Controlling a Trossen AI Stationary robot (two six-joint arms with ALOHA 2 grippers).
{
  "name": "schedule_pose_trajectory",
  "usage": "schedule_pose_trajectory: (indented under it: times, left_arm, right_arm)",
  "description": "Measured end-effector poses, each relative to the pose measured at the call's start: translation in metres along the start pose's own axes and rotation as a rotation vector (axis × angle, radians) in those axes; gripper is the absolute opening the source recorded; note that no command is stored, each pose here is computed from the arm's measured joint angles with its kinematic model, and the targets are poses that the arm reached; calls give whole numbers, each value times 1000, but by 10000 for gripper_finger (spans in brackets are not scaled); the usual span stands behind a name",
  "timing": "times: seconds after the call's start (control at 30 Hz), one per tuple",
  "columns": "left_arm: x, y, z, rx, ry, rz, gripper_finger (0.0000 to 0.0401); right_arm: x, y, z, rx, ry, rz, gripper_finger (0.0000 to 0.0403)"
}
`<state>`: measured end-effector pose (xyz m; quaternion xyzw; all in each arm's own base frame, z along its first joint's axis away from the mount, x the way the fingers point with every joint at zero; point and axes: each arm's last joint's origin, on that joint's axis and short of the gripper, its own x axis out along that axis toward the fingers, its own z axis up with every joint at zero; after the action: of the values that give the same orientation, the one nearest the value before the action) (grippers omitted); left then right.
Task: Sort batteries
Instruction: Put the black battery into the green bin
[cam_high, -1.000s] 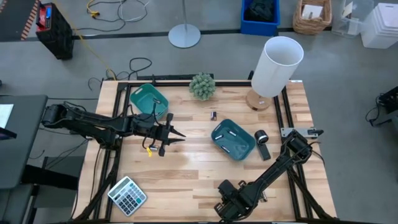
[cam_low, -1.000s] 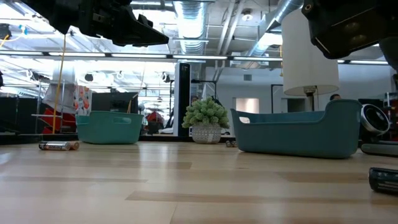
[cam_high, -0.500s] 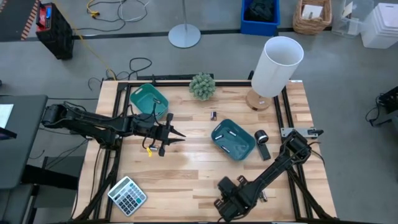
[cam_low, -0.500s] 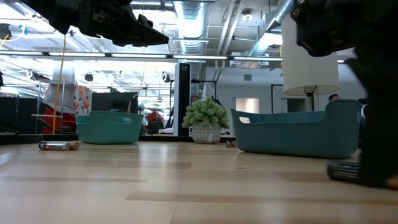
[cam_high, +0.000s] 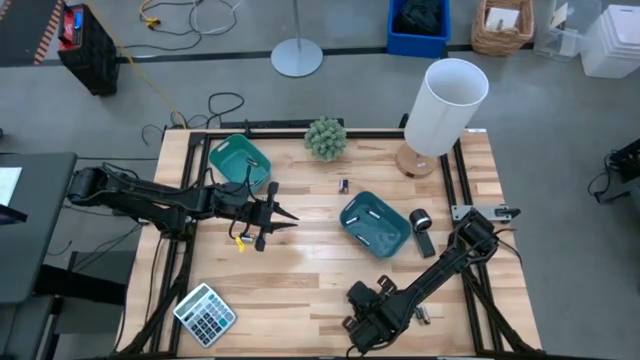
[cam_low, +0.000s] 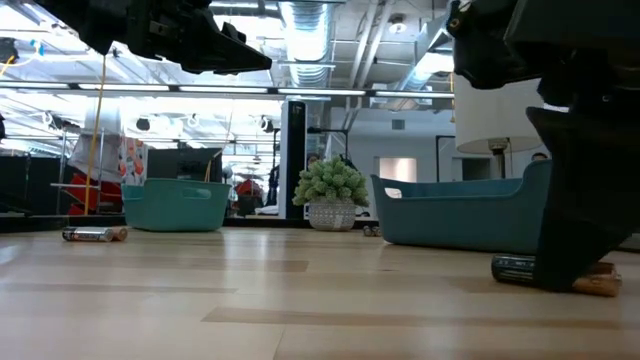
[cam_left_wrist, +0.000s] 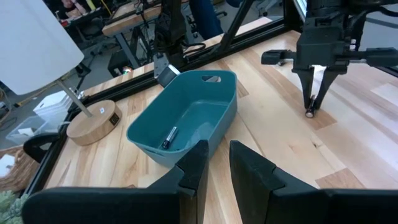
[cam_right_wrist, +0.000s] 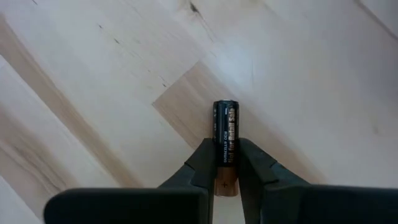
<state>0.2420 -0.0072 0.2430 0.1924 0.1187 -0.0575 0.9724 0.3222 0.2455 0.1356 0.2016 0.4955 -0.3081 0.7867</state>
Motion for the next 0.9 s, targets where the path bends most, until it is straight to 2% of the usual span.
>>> schedule_pose_trajectory:
  times: [0.5, 0.73, 0.9]
  left_arm:
    - [-1, 2, 2, 2, 16, 42, 59]
    - [-22, 9, 21, -44, -66, 77, 59]
    - [-45, 12, 29, -63, -99, 89, 59]
  right_arm:
    - [-1, 8, 31, -179, -24, 35, 57]
    - [-2, 12, 68, -290, -113, 47, 57]
    - [2, 14, 105, -385, -211, 90, 57]
